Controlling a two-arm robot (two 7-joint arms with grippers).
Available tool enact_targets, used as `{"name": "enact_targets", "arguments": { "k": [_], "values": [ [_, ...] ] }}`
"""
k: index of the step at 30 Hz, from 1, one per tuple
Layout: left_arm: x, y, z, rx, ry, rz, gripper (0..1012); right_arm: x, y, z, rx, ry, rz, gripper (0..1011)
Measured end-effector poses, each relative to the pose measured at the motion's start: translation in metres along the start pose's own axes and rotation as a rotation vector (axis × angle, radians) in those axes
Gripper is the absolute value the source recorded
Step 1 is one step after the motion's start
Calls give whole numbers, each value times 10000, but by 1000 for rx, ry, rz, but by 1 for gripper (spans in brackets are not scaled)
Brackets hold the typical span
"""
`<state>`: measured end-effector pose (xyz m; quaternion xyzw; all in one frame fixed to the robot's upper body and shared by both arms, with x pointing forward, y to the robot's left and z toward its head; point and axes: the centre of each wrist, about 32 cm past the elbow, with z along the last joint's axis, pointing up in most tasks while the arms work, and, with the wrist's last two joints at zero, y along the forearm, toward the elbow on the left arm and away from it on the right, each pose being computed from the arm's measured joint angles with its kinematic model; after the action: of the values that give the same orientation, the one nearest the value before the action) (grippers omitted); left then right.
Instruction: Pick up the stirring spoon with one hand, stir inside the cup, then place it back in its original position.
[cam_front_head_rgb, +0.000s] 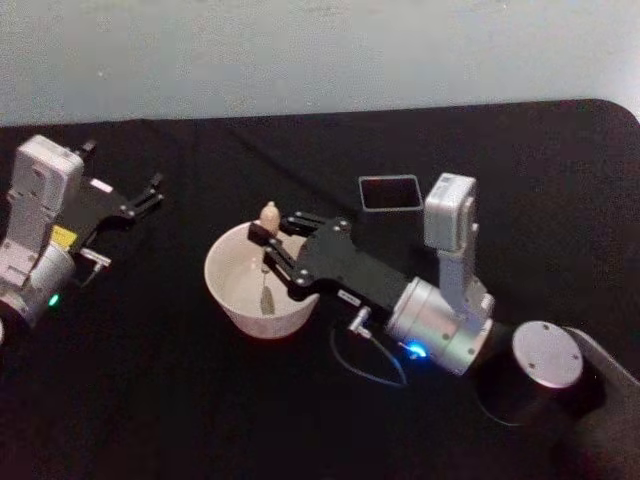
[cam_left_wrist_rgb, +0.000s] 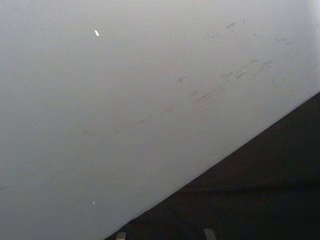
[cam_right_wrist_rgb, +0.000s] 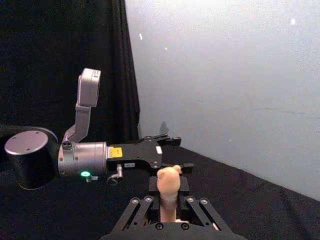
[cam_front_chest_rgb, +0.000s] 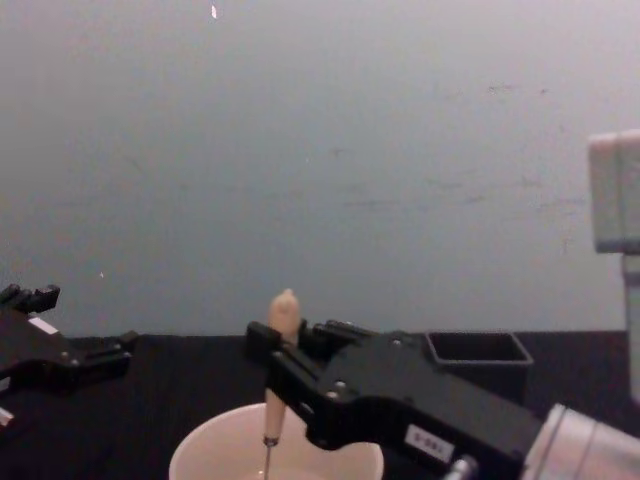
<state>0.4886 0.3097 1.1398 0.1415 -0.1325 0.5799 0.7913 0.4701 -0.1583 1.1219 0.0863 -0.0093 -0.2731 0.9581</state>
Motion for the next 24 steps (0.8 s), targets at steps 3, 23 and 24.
{"name": "enact_targets", "arguments": {
  "k": [3, 23, 24],
  "values": [
    [0, 0, 0, 0, 0, 0, 1001, 4, 68, -14, 1, -3, 1, 215],
    [0, 0, 0, 0, 0, 0, 1001, 223, 236, -25, 26, -68, -75, 214],
    [0, 0, 0, 0, 0, 0, 1001, 232, 227, -22, 26, -70, -77, 214]
  ]
}}
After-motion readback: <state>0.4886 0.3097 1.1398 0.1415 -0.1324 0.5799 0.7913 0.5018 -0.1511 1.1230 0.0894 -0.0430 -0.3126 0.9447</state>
